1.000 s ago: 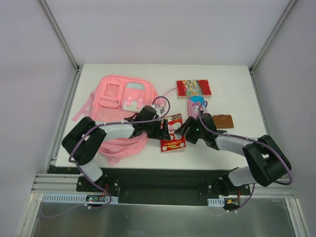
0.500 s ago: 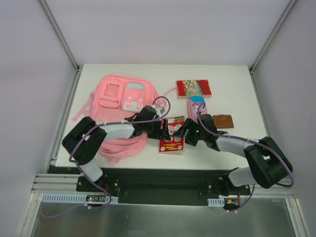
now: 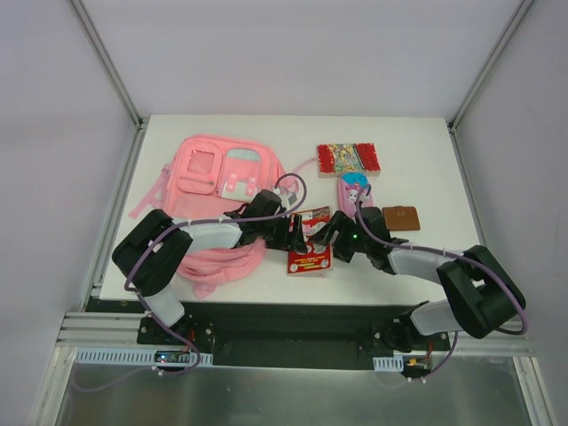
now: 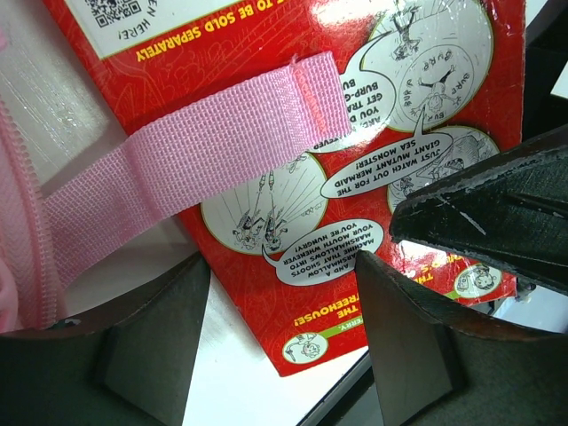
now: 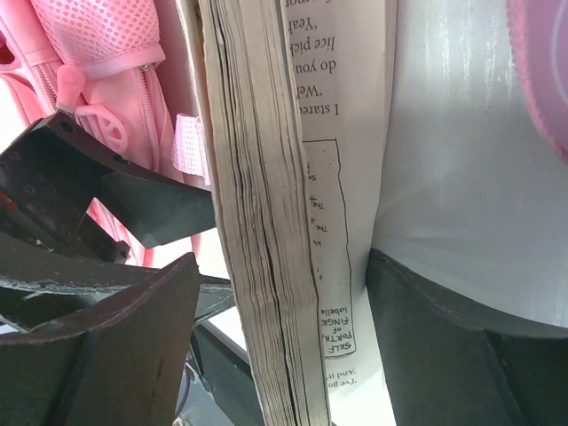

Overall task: Pack the student bag
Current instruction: Pick up the book from the center of the board.

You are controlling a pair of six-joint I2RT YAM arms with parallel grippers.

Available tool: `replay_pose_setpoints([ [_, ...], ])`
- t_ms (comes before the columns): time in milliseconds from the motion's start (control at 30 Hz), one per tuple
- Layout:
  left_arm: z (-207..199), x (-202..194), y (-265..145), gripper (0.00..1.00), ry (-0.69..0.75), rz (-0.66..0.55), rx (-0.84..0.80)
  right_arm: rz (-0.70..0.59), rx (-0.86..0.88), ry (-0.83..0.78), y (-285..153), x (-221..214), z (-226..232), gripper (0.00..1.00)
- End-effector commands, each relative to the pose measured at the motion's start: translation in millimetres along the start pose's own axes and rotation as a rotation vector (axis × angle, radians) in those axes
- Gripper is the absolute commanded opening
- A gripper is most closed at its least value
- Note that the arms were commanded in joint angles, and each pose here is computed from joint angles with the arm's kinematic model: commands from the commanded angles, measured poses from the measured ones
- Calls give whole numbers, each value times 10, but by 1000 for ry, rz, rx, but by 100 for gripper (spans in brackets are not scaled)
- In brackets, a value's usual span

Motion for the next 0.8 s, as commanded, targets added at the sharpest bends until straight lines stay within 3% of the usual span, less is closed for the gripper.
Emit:
replay_pose_setpoints([
  [0,-166,-83,48,64,0,36,-76,8,225,-26,-39,-23,562,77],
  [300,-166,-79,42,65,4,30,-76,-52,286,-10,-148,35,653,77],
  [400,-168,-67,34,65,9,24,-74,-56,384,-7,-230,20,800,74],
  [767,-176,-55,7,65,17,13,-74,-11,371,-28,-289,-87,748,64],
])
Point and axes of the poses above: each gripper's point midway between its finger pads, its own y axis out along the fingers, its own z axis along the line the jaws close on, x = y × z, the point moved 2 cm from there along -y, back along the fingers, and after that the axes turned 15 degrees about y, right-handed, at the moved point
